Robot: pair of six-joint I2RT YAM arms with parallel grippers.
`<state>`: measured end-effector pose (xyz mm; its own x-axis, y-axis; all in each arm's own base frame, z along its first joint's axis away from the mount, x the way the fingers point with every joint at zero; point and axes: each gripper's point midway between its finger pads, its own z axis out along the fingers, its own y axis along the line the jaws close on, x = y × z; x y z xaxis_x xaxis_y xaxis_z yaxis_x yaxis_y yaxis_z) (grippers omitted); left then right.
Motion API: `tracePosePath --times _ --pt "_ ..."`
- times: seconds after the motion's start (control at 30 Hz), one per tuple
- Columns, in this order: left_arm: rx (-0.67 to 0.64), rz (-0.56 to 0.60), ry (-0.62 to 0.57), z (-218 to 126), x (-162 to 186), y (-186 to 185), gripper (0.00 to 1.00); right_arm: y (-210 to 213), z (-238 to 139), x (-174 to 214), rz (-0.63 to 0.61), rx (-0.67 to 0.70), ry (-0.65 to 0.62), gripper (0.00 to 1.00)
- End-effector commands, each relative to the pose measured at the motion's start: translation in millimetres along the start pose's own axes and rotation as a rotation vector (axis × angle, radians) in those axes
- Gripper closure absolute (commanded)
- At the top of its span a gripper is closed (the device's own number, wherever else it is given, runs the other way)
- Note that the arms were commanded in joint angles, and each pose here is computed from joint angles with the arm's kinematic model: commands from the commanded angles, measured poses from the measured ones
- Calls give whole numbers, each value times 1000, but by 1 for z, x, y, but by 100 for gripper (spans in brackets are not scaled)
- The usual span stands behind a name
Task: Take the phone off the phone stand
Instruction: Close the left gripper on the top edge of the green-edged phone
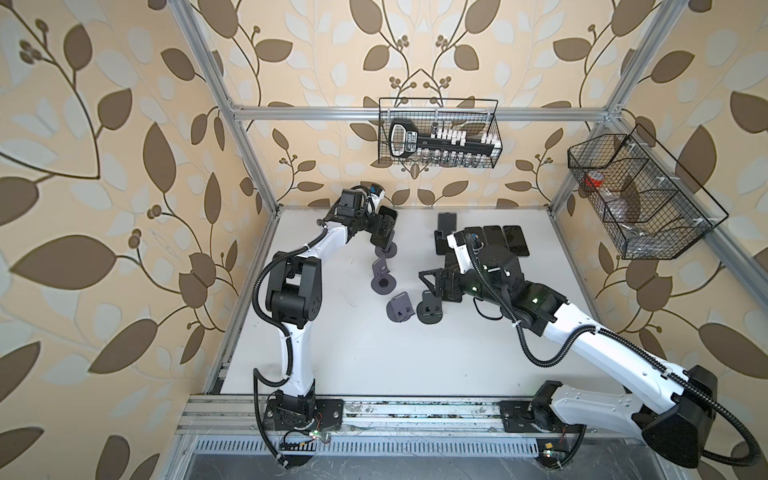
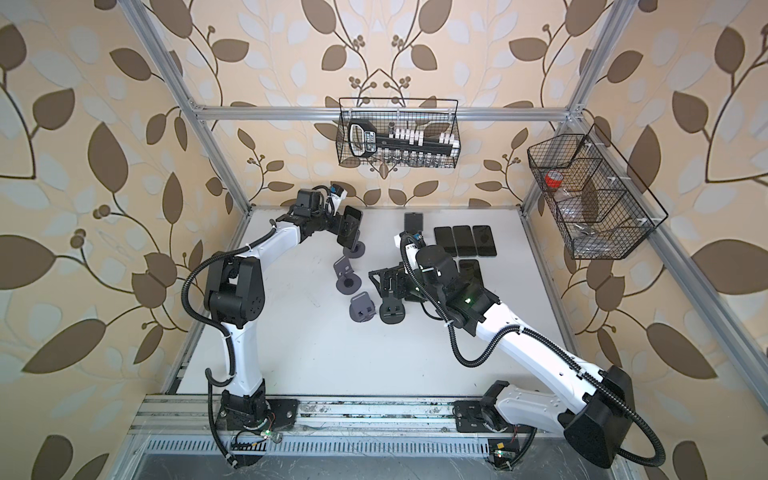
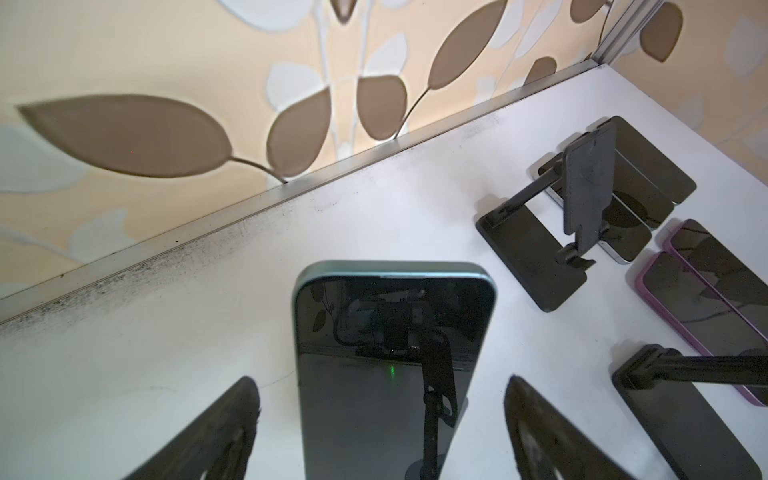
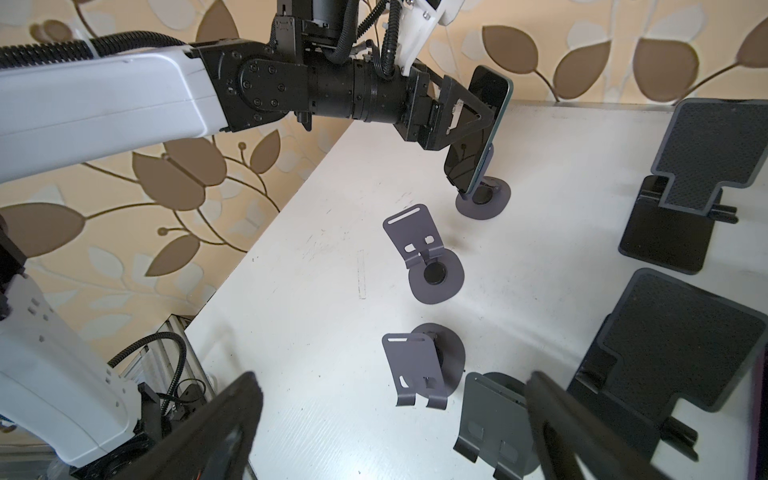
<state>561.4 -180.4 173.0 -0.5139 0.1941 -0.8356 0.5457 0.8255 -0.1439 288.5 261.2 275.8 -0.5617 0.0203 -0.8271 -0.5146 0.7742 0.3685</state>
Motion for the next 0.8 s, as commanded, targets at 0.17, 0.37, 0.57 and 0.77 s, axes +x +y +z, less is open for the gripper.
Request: tracePosePath --times 0.17,0.37,0.57,0.77 --pt "74 22 -84 -4 -23 -16 8 4 -2 -8 -3 -15 -13 0" --pt "81 24 -80 -1 -21 -16 8 3 -3 -7 -4 -9 -16 1" --pt "83 10 -75 2 -17 -16 7 4 -2 -6 -3 -15 -13 0" --pt "77 6 -69 5 -15 -14 7 3 -4 -7 -1 -15 -18 0"
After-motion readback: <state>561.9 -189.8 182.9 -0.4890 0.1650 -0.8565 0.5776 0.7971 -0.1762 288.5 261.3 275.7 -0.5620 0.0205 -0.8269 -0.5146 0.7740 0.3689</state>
